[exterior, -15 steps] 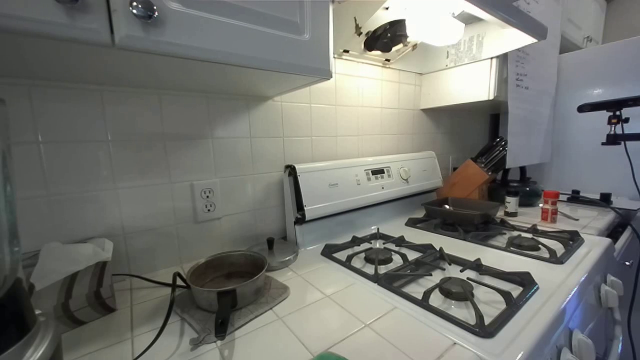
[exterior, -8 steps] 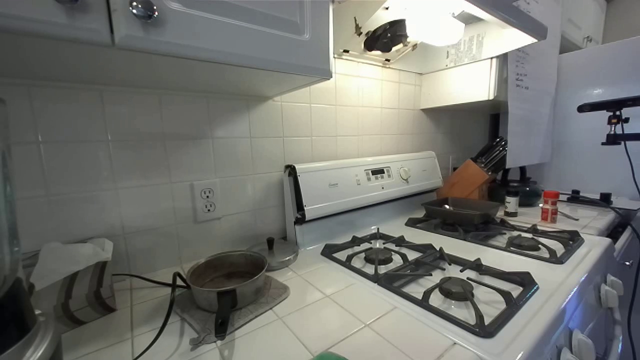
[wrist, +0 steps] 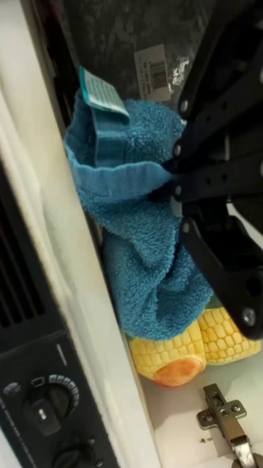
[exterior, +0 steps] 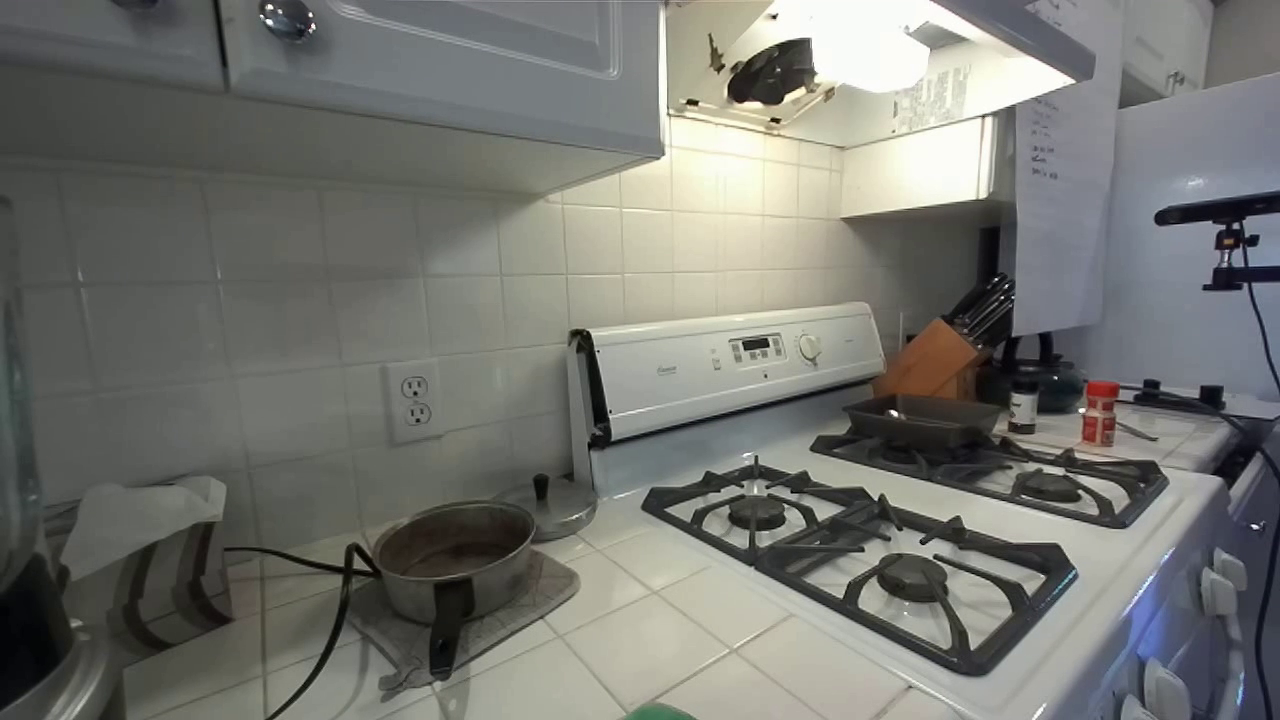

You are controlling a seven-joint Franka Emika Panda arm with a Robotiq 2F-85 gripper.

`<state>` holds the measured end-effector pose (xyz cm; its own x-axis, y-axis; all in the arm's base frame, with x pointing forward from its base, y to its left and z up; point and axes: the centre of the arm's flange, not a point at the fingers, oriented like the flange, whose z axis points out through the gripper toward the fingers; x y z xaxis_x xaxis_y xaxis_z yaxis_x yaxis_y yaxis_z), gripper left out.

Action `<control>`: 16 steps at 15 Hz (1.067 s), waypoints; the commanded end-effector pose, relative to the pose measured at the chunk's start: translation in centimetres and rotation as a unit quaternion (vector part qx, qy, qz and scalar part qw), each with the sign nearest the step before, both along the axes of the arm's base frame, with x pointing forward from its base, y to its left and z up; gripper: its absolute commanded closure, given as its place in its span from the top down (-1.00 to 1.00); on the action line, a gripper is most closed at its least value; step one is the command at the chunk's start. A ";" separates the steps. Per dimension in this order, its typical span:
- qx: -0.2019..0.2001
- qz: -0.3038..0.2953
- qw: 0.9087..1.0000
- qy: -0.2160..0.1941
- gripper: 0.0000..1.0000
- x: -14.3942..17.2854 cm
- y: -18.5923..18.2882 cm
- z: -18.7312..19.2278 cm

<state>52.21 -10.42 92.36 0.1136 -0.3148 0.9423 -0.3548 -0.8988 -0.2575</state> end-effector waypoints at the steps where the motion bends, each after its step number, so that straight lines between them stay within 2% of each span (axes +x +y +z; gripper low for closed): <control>1: -0.015 0.012 0.999 -0.031 -0.97 2.1 -0.4 2.9; 11: -0.022 0.007 1.000 -0.016 -0.97 5.5 -2.6 1.1; 12: -0.023 0.006 1.000 -0.017 -0.37 5.5 -2.4 1.4; 13: -0.023 0.007 1.000 -0.019 -0.33 5.4 -2.1 1.5; 16: -0.023 0.016 0.999 -0.040 0.06 4.2 -0.7 3.0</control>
<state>56.40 -11.70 92.56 0.0810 -0.2681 0.9600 -0.3402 -0.9127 -0.2262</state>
